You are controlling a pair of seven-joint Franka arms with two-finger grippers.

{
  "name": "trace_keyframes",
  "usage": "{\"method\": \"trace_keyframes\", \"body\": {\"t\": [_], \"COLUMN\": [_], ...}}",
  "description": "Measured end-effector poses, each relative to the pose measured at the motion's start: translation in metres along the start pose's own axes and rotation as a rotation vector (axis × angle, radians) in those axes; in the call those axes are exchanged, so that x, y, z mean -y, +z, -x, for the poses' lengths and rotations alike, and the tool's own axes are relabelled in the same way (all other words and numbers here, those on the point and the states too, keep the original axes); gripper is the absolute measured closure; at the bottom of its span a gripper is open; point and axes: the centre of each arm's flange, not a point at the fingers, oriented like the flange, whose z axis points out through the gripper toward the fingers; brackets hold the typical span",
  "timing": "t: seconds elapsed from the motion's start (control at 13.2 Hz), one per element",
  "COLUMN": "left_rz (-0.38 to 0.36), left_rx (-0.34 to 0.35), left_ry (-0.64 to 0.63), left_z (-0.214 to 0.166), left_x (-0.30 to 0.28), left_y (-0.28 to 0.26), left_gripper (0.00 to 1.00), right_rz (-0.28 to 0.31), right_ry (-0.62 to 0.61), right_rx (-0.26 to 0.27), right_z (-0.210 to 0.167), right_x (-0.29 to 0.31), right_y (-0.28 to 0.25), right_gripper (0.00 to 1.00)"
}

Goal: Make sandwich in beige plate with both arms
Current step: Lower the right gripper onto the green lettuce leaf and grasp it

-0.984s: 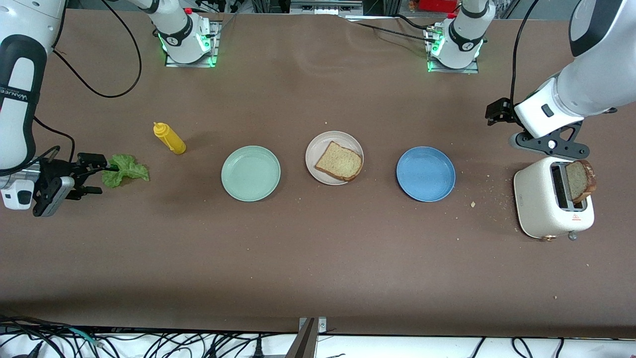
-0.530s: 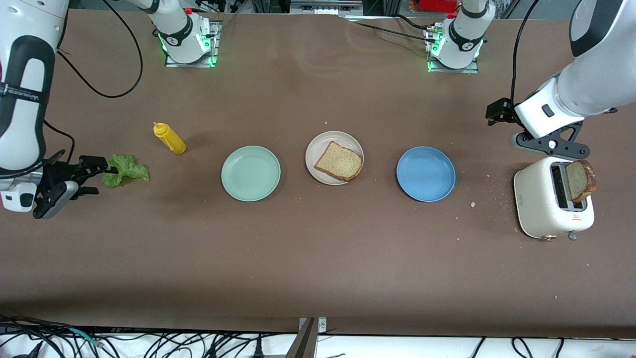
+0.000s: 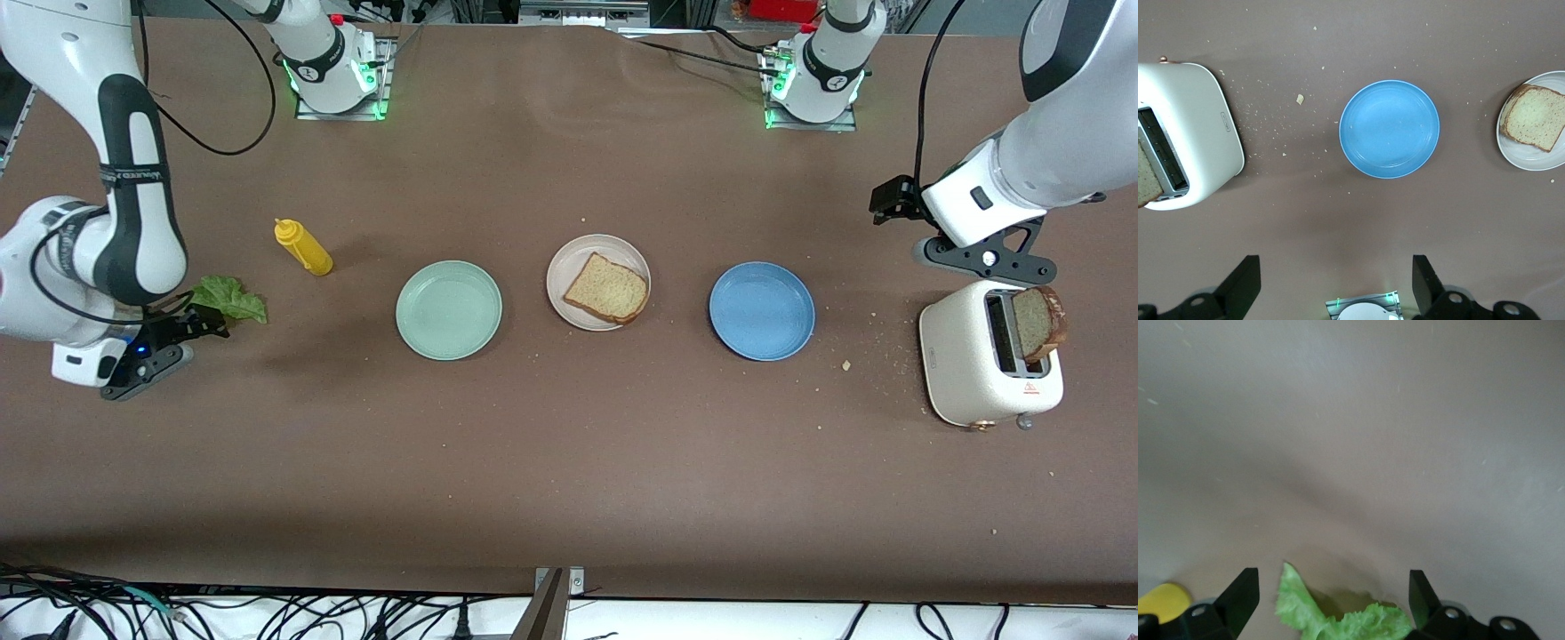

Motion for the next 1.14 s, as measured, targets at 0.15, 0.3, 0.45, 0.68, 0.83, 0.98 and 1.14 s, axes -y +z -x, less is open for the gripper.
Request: {"method": "trace_keyframes", "body": {"t": [0.15,0.3,0.45,0.68,0.83,0.98,1.14], "left_rz": [0.000,0.000,0.000,0.000,0.000,0.000,-0.001], "left_rx": [0.000,0.000,0.000,0.000,0.000,0.000,0.000], "left_ry": [0.000,0.000,0.001,0.001,0.001,0.002,0.004], "left_z": [0.000,0.000,0.000,0.000,0.000,0.000,0.000], "left_x": [0.000,0.000,0.000,0.000,0.000,-0.001,-0.003], "left_y": [0.000,0.000,0.000,0.000,0.000,0.000,0.000], "left_gripper": [0.00,0.00,0.00,0.00,0.00,0.00,0.00], "right_rz": [-0.015,-0.035,-0.018,0.017,0.033,0.035,0.036], "right_ry": [0.031,0.059,0.068,0.050,0.035,0.033,0.032], "right_rx": [0.029,0.055,0.055,0.052,0.057,0.060,0.062], "right_z": [0.026,0.049,0.061,0.066,0.066,0.067,0.068], "right_x": [0.001,0.002,0.006,0.013,0.013,0.014,0.014], "right_y": [0.030,0.052,0.067,0.079,0.080,0.082,0.082], "right_gripper": [0.00,0.00,0.00,0.04,0.27,0.53,0.74]}}
